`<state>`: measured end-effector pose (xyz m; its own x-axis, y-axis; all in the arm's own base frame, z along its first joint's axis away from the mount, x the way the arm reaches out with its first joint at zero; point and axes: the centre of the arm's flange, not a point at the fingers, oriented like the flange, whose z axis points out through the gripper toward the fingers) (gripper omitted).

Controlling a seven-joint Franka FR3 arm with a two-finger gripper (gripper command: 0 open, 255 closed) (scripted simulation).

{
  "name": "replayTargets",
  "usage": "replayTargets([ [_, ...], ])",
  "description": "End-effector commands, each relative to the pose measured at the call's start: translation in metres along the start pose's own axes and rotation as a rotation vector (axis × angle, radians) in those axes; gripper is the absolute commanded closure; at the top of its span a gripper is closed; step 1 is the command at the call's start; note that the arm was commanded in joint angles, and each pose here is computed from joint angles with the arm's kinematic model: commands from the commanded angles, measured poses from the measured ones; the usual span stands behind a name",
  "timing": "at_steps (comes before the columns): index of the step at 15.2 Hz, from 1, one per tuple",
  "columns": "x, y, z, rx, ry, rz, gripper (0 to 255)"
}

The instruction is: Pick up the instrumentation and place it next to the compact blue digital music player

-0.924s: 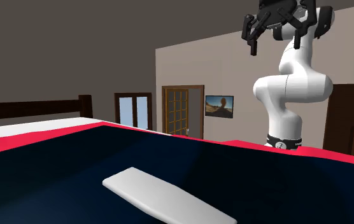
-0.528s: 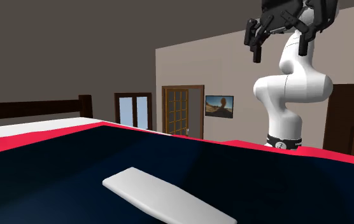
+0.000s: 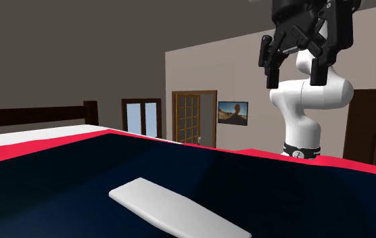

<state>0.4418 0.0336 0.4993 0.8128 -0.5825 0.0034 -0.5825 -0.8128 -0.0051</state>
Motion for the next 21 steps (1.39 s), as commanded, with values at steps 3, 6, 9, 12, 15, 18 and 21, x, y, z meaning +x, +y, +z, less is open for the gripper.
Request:
replayTargets([
  [3,0.041,-0.022,0.03,0.0,0.002,0.187,0],
  [6,0.073,-0.033,0.05,0.0,0.004,0.322,0],
  [9,0.106,-0.04,0.071,-0.001,0.005,0.458,0],
  [12,0.139,-0.042,0.091,-0.001,0.007,0.594,0],
  [15,0.173,-0.04,0.112,-0.002,0.008,0.729,0],
  [18,0.206,-0.033,0.132,-0.002,0.01,0.865,0],
  [21,0.208,-0.033,0.143,-0.002,0.01,0.871,0],
])
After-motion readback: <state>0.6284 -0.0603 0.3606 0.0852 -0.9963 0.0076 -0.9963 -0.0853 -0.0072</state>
